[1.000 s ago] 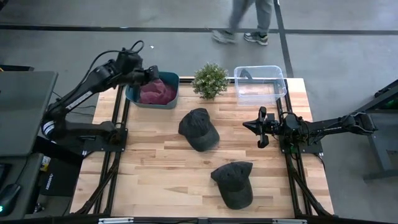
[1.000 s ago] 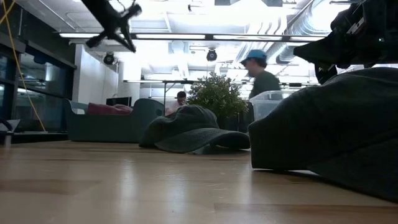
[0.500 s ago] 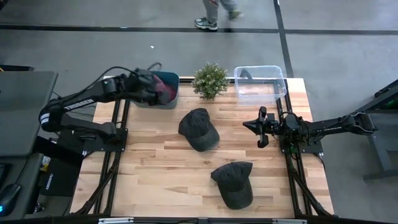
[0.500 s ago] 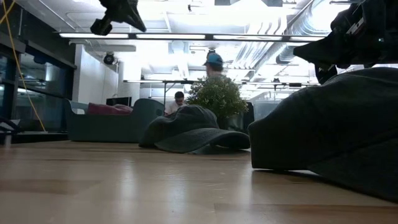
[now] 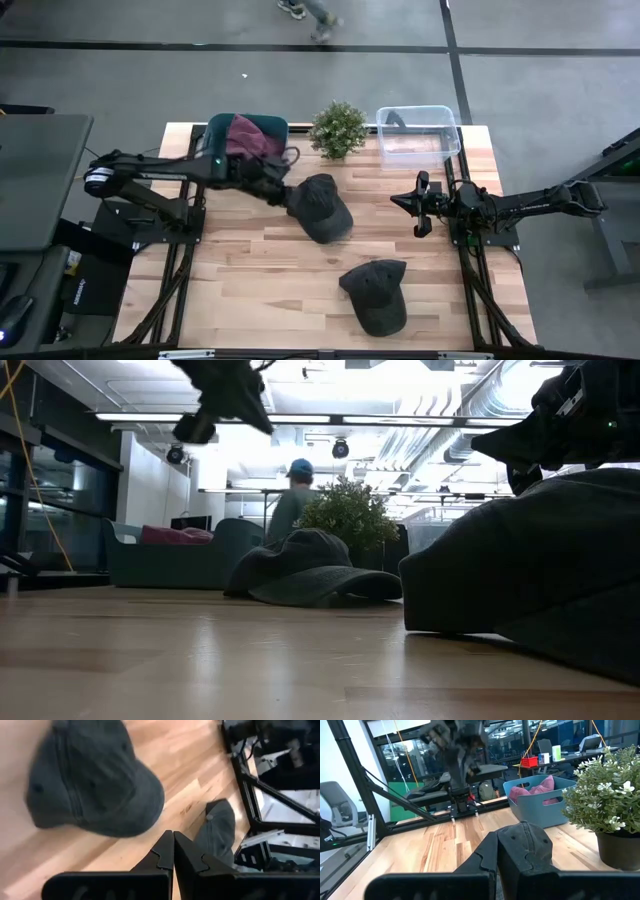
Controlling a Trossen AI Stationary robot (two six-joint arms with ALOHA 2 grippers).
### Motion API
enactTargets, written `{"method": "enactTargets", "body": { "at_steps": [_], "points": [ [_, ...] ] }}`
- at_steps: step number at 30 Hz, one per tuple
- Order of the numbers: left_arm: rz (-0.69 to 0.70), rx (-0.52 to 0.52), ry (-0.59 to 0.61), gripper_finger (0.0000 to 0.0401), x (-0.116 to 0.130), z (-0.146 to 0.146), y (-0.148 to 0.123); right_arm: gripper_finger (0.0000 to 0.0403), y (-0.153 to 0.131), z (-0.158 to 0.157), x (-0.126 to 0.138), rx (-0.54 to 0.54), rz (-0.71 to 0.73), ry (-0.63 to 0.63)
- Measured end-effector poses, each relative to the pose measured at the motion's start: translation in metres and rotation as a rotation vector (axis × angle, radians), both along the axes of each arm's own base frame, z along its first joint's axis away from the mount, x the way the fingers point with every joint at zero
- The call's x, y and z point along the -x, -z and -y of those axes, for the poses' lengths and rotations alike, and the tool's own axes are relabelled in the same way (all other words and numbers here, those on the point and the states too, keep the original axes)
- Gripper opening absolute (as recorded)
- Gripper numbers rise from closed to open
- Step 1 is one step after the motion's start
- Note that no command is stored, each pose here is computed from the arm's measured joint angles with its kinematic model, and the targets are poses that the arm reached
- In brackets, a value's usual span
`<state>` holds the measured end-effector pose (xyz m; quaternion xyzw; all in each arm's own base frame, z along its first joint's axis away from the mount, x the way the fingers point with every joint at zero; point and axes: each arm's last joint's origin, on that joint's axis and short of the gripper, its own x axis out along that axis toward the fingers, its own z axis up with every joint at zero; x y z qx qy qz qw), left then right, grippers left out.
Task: Pick & Place hat
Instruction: Put the top black cap into the transparent bin
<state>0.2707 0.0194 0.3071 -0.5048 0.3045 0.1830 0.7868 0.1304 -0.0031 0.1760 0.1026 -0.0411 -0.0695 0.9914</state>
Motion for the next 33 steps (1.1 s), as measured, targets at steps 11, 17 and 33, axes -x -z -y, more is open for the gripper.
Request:
{"method": "enactTargets", "body": {
  "at_steps": [11, 17, 33],
  "points": [
    [-0.010, 0.158, -0.149, 0.0000, 0.009, 0.004, 0.074, 0.0000, 0.000, 0.000, 0.000, -0.105, 0.016, -0.007],
    [-0.072, 0.109, -0.244, 0.0000, 0.017, 0.004, 0.092, 0.0000, 0.000, 0.000, 0.000, -0.111, 0.016, -0.008],
    [-0.161, -0.060, -0.263, 0.0080, 0.026, 0.000, 0.105, 0.0000, 0.000, 0.000, 0.000, -0.114, 0.016, -0.016]
  ]
}}
